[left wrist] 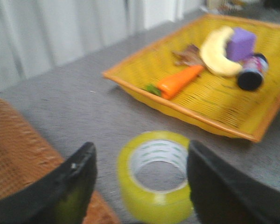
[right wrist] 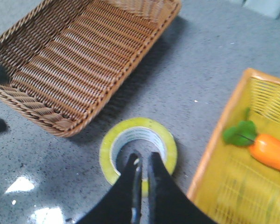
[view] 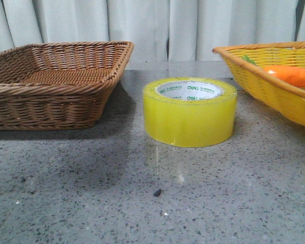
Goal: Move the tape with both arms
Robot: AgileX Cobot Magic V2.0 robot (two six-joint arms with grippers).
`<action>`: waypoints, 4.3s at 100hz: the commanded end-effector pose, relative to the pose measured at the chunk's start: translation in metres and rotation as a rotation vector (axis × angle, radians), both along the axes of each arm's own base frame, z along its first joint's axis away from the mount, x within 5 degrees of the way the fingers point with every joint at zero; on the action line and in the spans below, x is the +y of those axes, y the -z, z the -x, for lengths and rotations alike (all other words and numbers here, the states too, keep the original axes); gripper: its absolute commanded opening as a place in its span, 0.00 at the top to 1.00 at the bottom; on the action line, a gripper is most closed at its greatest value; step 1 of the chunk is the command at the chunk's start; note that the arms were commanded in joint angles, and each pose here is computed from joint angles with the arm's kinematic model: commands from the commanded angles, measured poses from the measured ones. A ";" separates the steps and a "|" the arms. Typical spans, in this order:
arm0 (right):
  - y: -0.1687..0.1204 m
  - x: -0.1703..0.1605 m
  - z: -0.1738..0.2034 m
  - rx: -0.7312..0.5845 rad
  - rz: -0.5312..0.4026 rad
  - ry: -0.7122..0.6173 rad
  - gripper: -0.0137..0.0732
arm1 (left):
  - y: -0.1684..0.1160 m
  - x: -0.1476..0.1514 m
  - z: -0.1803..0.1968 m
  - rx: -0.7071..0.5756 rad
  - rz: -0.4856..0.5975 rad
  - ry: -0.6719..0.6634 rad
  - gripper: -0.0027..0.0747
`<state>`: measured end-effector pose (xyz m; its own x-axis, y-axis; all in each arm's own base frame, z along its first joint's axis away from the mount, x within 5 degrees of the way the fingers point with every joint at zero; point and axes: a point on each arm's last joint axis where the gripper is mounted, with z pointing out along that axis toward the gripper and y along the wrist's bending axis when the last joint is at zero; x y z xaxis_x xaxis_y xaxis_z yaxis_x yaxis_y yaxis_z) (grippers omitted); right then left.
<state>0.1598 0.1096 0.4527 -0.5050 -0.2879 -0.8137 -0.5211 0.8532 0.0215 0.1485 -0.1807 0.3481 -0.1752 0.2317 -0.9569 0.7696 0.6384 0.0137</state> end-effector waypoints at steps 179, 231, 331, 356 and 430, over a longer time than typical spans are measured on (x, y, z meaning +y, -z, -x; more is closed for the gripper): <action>-0.015 -0.049 0.067 -0.089 -0.155 0.051 0.92 | -0.005 -0.129 -0.056 0.012 -0.225 0.103 0.99; -0.015 -0.049 0.067 -0.090 -0.156 0.051 0.92 | -0.024 -0.016 -0.110 0.140 -0.286 -0.257 0.99; 0.027 -0.065 0.079 -0.174 -0.106 0.079 0.92 | -0.010 -0.005 -0.105 0.286 -0.257 -0.282 0.65; 0.073 -0.081 0.098 -0.296 -0.134 0.068 0.92 | -0.052 0.022 -0.063 0.191 -0.117 -0.268 0.71; 0.141 -0.100 0.123 -0.572 -0.170 0.037 0.92 | 0.037 0.125 0.076 -0.015 0.180 -0.242 0.99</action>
<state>0.0360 0.0093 0.2994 -0.0991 -0.1310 -0.9864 -0.4650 0.8825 -0.0704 0.0810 -0.0610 0.3052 -0.2940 0.1237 -0.9478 0.5806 0.8108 -0.0743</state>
